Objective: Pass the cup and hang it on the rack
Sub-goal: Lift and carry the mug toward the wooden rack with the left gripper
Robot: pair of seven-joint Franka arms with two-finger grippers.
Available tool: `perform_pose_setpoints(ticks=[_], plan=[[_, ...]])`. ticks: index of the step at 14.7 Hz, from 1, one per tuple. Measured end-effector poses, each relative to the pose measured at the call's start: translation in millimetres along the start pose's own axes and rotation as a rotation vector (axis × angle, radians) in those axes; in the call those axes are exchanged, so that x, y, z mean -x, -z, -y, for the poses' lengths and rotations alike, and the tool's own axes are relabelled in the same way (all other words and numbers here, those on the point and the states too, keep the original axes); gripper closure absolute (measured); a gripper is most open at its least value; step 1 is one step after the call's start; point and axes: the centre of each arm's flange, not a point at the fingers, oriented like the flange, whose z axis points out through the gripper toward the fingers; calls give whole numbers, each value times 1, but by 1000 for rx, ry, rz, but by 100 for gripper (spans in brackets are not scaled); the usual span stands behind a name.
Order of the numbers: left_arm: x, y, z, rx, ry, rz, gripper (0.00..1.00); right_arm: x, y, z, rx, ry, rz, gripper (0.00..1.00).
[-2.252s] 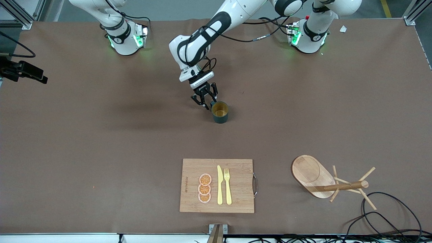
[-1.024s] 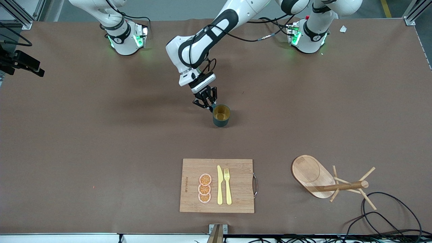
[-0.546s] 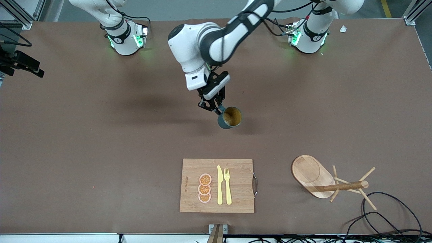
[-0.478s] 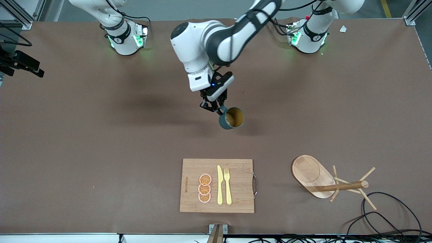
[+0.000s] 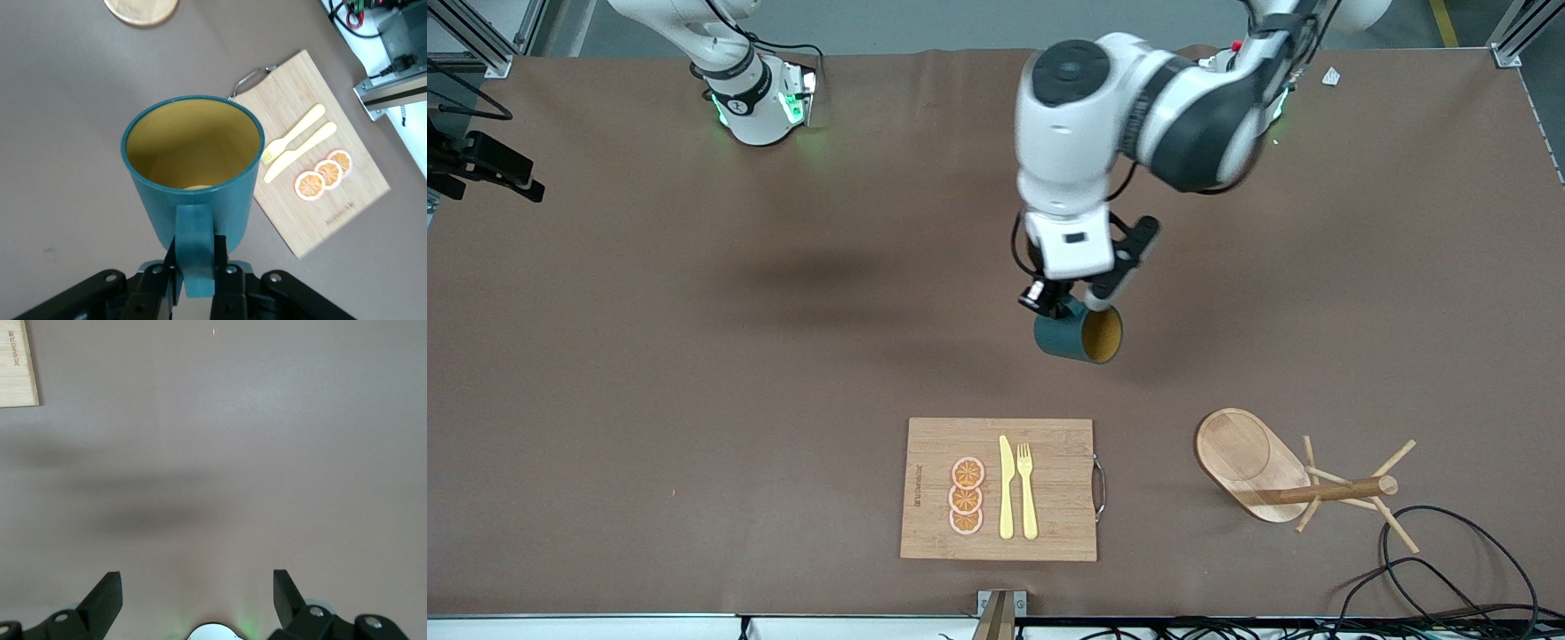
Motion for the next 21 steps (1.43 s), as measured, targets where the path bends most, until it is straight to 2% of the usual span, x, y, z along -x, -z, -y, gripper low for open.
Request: perform_pose_setpoints(ticks=[4,6,9,15,18,21], plan=[[-75,17,2,40,50,166,79,0,0,0,0,1,3,0],[-115,22,6,78,60,269,79,0,0,0,0,1,3,0],[-184,30,18,148,101,377,79,0,0,0,0,1,3,0],[-305,19,55,302,179,557,79,0,0,0,0,3,3,0],[-345,-9,69,352,225,633,79,0,0,0,0,3,3,0],[-376,-38,82,399,231,679,79,0,0,0,0,4,3,0]])
